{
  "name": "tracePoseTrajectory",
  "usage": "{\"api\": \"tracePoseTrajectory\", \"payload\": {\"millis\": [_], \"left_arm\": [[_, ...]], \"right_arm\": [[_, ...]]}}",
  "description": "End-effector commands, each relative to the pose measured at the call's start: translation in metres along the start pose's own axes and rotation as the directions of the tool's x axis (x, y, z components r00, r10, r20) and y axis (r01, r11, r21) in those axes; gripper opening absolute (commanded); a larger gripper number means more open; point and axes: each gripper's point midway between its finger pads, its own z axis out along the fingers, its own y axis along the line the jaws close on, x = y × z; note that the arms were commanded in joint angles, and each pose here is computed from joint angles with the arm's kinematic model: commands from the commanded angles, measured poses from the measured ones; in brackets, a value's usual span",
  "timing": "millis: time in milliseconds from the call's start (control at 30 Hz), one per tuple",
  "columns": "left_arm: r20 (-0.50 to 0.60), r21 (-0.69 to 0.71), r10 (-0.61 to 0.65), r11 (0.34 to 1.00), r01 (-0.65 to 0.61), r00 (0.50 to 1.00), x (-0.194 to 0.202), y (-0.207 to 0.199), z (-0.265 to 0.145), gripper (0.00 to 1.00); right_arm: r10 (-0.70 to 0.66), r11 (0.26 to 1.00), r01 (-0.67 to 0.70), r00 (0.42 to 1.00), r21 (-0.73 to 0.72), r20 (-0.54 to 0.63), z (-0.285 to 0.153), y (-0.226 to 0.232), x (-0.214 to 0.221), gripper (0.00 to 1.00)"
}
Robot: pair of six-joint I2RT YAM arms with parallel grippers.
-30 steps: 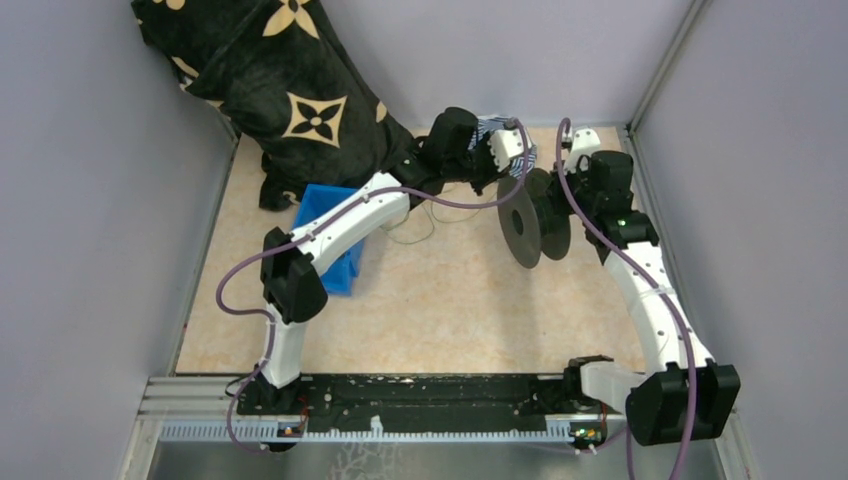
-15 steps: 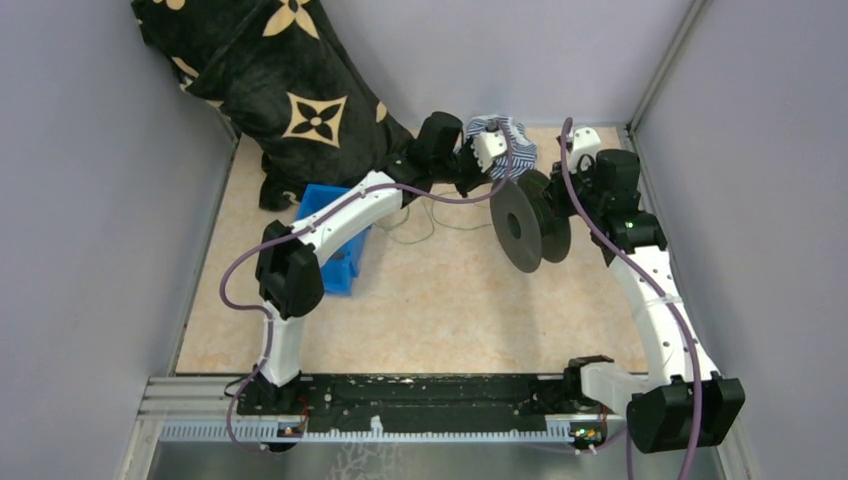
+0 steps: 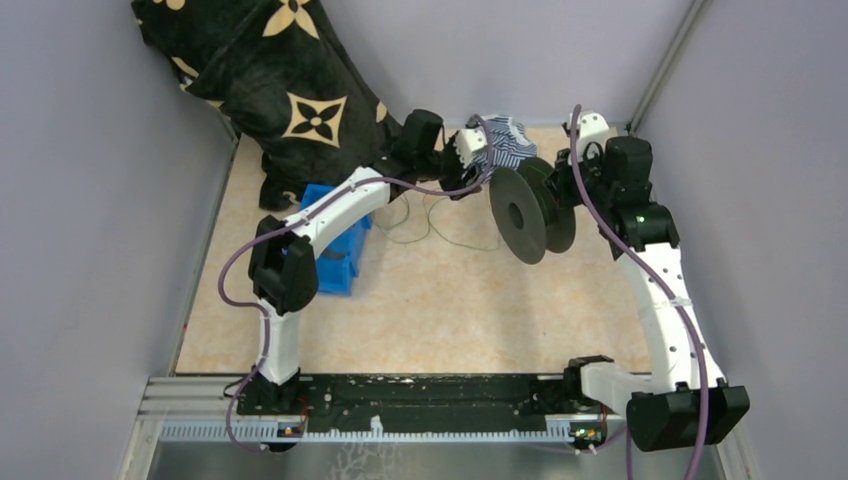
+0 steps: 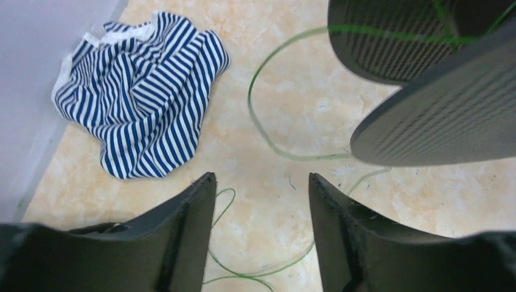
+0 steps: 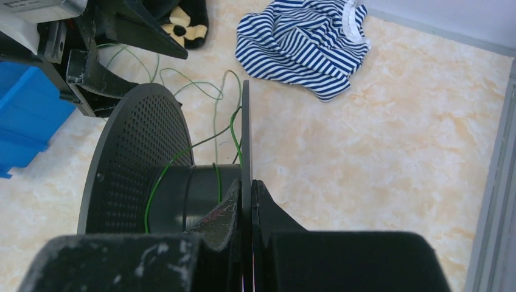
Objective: Wrap the cables
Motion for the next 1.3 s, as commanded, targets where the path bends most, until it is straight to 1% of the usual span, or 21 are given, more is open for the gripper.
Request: {"api": "tracePoseTrajectory", "payload": {"millis": [0, 167, 267, 333, 467, 700, 800, 1000, 1267], "left_arm": [[0.089, 0.033, 0.014, 0.999, -0.017, 0.996, -0.024, 0.0, -0.023, 0.67], [0.094, 0.093, -0.019, 0.996, 0.01, 0.995, -0.012, -0.005, -0.032, 0.81], [0.092, 0.143, -0.03, 0.99, 0.016, 0.995, 0.003, -0.017, -0.033, 0.87], [0.091, 0.18, -0.037, 0.983, 0.02, 0.995, 0.015, -0.028, -0.031, 0.89], [0.086, 0.247, -0.062, 0.968, 0.04, 0.994, 0.037, -0.045, -0.025, 0.9], [0.084, 0.356, -0.058, 0.934, 0.024, 0.995, 0.063, -0.064, -0.012, 0.9], [0.088, 0.379, -0.075, 0.925, 0.037, 0.993, 0.069, -0.068, -0.005, 0.89], [0.071, 0.423, -0.159, 0.899, 0.115, 0.985, 0.074, -0.069, 0.013, 0.88], [0.07, 0.481, -0.216, 0.863, 0.157, 0.974, 0.084, -0.077, 0.025, 0.89]], "right_arm": [[-0.03, 1.0, 0.031, 0.99, -0.002, 0.136, -0.014, 0.003, -0.053, 0.0], [-0.02, 1.0, 0.016, 0.989, 0.024, 0.149, -0.02, 0.0, -0.064, 0.0], [-0.01, 1.0, 0.006, 0.987, 0.029, 0.157, -0.024, 0.0, -0.07, 0.0], [-0.007, 1.0, 0.003, 0.986, 0.021, 0.168, -0.026, 0.002, -0.076, 0.0], [0.002, 1.0, -0.002, 0.984, 0.003, 0.179, -0.031, 0.006, -0.085, 0.0], [0.011, 1.0, -0.007, 0.98, -0.02, 0.198, -0.044, 0.012, -0.1, 0.0], [0.02, 0.999, -0.012, 0.977, -0.043, 0.211, -0.051, 0.018, -0.108, 0.0], [0.039, 0.996, -0.018, 0.97, -0.09, 0.239, -0.066, 0.029, -0.13, 0.0], [0.042, 0.993, -0.009, 0.962, -0.121, 0.268, -0.08, 0.037, -0.147, 0.0]]}}
